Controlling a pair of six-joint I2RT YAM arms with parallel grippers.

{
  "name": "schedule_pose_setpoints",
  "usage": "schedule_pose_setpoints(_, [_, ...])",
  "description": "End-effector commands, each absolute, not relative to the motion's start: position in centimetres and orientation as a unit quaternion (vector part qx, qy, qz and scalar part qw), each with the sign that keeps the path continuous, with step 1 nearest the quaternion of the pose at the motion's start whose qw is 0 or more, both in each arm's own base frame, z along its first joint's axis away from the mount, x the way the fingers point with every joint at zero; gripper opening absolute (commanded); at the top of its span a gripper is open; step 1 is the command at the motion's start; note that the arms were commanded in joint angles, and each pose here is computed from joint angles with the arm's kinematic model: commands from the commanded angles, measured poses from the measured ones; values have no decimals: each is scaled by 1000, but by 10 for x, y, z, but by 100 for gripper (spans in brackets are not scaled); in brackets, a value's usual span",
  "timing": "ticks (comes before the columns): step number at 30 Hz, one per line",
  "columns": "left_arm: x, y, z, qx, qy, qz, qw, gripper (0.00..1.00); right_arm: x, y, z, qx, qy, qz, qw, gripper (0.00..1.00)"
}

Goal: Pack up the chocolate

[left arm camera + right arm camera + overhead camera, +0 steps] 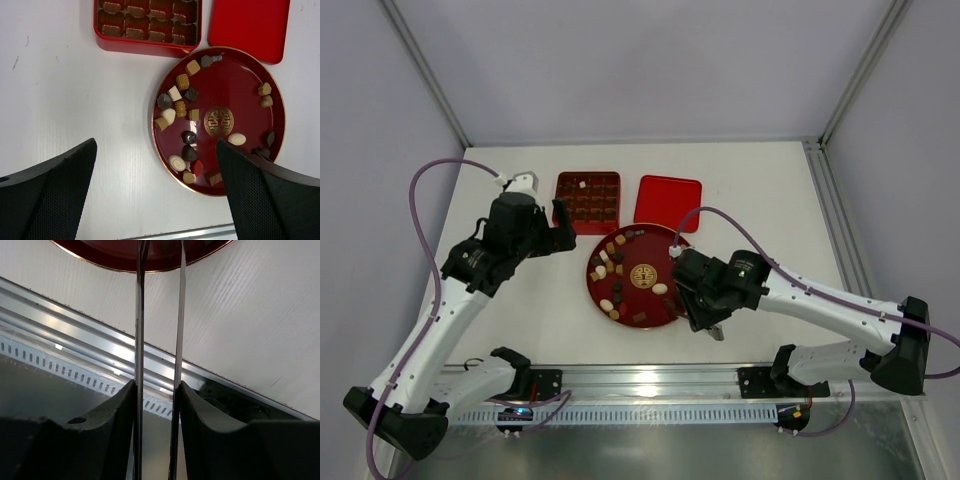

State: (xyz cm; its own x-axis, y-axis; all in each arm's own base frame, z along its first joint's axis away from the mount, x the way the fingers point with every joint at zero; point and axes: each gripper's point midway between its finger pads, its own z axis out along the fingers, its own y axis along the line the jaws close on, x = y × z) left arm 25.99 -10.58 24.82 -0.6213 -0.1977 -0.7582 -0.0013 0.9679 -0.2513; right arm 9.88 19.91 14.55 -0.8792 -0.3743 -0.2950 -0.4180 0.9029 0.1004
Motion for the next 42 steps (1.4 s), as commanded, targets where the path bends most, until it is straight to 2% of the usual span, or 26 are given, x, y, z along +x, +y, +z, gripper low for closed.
schedule_pose_setpoints(1, [265,-109,257,-55,883,-125,448,100,104,210,145,-217,961,91,147,40])
schedule_pose_setpoints(12, [265,-109,254,-53,884,-124,447,100,109,209,153,-215,961,83,155,28])
schedule_pose_setpoints(23, [264,-108,262,-55,879,-128,455,100,134,228,200,-215,949,99,206,28])
schedule_pose_setpoints(30, [262,-108,272,-55,875,-134,463,100,211,279,227,-211,925,125,289,28])
schedule_pose_setpoints(35, [262,-110,280,-49,875,-137,462,100,305,314,259,-178,898,150,373,28])
schedule_pose_setpoints(42, [257,-103,286,-48,875,-125,465,100,411,363,240,-167,887,140,408,27])
